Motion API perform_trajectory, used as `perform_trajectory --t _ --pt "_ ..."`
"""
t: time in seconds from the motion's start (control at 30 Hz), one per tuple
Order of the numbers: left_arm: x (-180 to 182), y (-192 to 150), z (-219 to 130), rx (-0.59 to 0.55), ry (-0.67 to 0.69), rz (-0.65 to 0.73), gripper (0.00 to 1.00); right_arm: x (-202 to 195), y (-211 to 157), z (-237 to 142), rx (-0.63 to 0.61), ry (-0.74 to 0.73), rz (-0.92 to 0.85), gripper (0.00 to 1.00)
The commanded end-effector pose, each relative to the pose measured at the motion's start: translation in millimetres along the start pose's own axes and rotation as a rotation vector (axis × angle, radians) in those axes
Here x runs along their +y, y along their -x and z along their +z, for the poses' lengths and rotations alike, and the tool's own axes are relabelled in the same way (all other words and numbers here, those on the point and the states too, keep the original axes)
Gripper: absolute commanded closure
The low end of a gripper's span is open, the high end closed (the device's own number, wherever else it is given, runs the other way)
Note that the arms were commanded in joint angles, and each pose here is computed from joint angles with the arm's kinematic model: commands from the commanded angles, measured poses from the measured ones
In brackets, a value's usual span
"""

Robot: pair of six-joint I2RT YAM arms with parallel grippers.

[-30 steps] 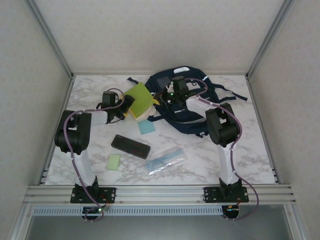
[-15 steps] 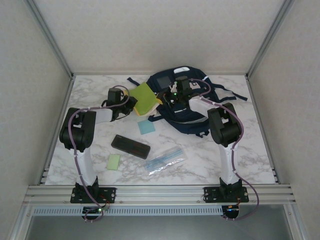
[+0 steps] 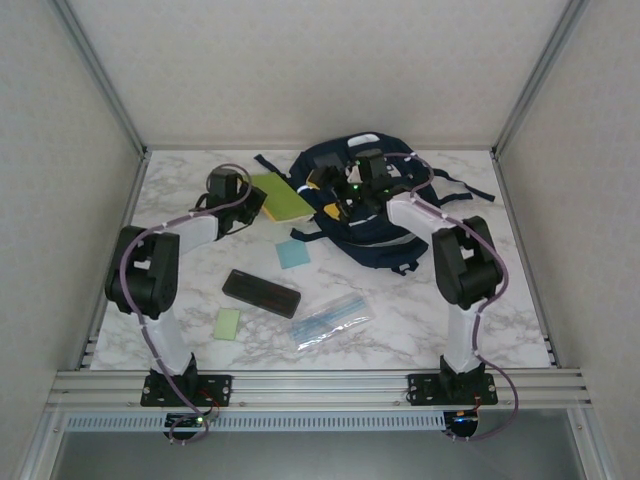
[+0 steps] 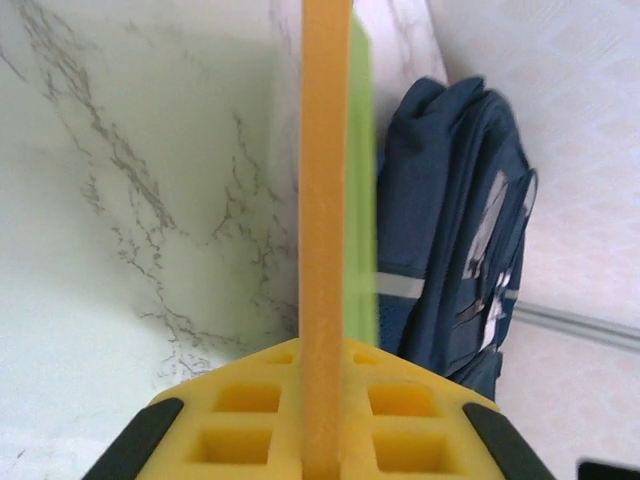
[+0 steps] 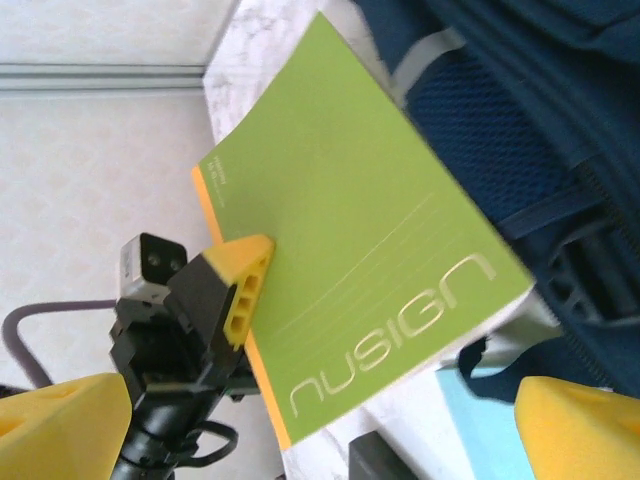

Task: Pack the student bag

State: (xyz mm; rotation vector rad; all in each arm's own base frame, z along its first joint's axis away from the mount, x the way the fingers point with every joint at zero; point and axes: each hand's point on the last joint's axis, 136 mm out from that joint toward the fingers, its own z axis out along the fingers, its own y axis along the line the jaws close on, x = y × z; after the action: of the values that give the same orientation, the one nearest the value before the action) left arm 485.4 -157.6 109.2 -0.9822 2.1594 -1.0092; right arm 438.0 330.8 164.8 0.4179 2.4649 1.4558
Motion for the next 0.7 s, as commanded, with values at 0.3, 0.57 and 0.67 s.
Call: perform_trajectory --t 0.3,0.57,0.67 --pt "-77 38 -64 -0.235 -0.191 -0.099 1.0 65 -83 32 0.101 0.233 0.101 0.01" --pt "-77 19 -89 -0.231 -0.215 -0.11 1.0 73 -66 51 0.046 0.342 0.173 0.22" --pt "-70 10 -91 -0.218 -0.197 -0.108 1.0 74 -61 51 0.024 0.356 0.18 0.67"
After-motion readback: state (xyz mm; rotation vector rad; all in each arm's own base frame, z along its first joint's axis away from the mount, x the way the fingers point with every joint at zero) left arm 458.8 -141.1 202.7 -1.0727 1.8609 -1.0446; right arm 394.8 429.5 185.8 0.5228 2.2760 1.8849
